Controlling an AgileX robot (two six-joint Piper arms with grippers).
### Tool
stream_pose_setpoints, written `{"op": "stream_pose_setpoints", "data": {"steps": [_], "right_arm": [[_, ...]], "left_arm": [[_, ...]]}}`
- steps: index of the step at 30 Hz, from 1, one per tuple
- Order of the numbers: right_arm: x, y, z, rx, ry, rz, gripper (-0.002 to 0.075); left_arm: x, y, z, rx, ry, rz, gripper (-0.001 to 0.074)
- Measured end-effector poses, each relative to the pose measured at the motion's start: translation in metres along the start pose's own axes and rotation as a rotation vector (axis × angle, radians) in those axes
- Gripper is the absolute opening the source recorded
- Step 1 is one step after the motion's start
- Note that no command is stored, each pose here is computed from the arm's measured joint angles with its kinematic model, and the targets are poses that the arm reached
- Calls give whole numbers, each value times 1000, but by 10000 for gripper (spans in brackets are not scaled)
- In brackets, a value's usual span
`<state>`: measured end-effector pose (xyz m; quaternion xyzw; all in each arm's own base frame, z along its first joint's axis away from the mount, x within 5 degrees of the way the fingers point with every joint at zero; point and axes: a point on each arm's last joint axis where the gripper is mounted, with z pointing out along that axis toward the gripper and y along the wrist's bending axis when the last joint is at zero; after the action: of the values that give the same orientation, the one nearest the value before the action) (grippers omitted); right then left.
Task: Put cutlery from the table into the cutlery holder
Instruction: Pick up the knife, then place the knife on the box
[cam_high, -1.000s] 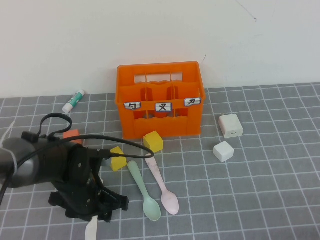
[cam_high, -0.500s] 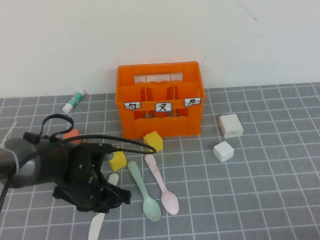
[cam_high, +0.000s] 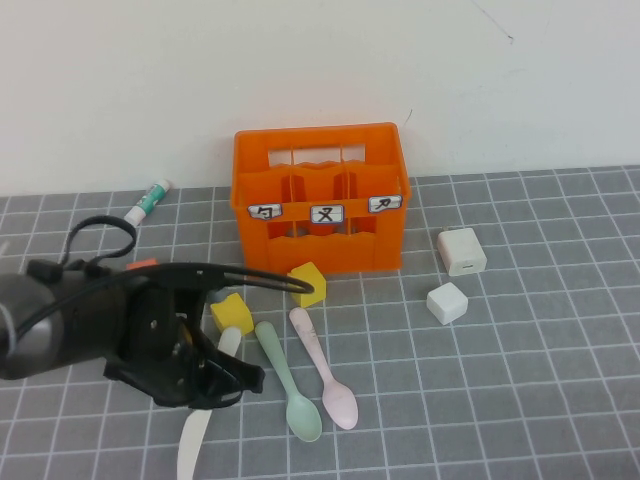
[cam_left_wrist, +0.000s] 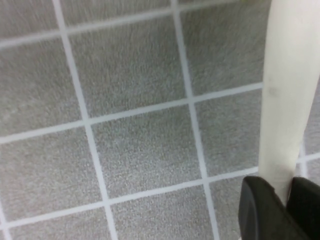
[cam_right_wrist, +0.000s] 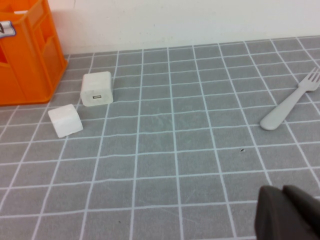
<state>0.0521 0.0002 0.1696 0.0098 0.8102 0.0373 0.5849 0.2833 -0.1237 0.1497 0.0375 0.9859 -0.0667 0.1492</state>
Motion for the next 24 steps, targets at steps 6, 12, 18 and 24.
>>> {"op": "stream_pose_setpoints", "data": {"steps": [6, 12, 18, 24], "right_arm": [[0, 0, 0, 0, 0, 12, -3], [0, 0, 0, 0, 0, 14, -3], [0, 0, 0, 0, 0, 15, -3], [0, 0, 0, 0, 0, 15, -3]], "left_arm": [[0, 0, -11, 2, -4, 25, 73], [2, -4, -19, 9, -11, 47, 73], [1, -26, -47, 82, -154, 132, 73], [-9, -40, -80, 174, -382, 156, 73]]}}
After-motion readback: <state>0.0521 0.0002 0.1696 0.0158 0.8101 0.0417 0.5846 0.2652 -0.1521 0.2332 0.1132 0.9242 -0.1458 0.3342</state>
